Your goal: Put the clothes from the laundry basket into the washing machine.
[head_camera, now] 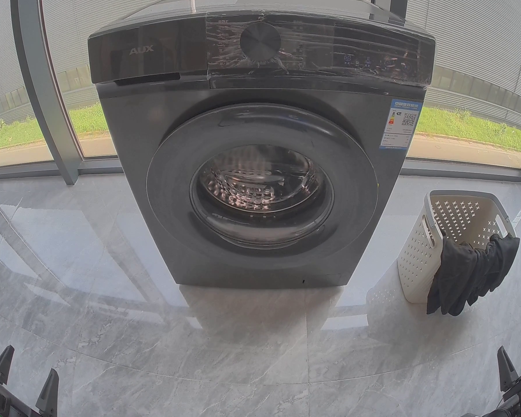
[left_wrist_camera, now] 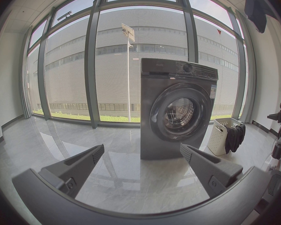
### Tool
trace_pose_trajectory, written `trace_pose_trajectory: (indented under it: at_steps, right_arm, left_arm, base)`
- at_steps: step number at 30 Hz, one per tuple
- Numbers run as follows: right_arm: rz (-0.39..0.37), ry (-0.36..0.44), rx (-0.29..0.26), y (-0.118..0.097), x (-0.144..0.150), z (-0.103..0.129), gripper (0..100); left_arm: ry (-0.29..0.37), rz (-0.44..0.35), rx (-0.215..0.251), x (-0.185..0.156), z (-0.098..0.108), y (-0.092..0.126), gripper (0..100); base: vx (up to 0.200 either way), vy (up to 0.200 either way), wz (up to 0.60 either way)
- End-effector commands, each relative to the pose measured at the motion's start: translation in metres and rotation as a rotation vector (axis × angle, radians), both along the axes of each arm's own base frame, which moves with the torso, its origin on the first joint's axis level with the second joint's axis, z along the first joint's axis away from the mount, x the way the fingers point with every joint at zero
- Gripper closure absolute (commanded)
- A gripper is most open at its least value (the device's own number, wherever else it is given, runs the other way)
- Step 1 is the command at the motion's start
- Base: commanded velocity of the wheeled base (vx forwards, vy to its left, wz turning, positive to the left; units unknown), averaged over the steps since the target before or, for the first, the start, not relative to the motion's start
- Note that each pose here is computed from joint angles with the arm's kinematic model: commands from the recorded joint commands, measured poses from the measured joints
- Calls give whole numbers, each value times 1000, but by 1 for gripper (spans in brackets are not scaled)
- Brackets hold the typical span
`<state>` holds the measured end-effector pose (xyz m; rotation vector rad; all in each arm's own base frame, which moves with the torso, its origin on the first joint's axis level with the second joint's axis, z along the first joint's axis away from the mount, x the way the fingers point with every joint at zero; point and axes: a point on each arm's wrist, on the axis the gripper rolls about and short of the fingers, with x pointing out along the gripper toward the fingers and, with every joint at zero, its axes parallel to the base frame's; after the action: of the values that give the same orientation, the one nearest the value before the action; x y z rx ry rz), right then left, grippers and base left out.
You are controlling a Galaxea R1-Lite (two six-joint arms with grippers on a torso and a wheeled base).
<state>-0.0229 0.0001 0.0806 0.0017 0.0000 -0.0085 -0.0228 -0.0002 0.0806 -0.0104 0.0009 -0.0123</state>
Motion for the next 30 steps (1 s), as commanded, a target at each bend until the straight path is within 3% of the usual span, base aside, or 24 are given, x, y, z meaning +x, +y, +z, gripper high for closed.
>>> trace_pose_trajectory:
  at_steps: [1,8,30]
  right_arm:
    - [1,6,0,0,0,-5,0]
    - [1,6,0,0,0,-5,0]
    - [1,6,0,0,0,-5,0]
  left_arm:
    - [-1,0,0,0,-5,0,0]
    - [-1,0,0,0,-5,0,0]
    - [1,0,0,0,-5,0,0]
  base:
    - [0,0,0]
    - [0,0,0]
    - [0,-200,0]
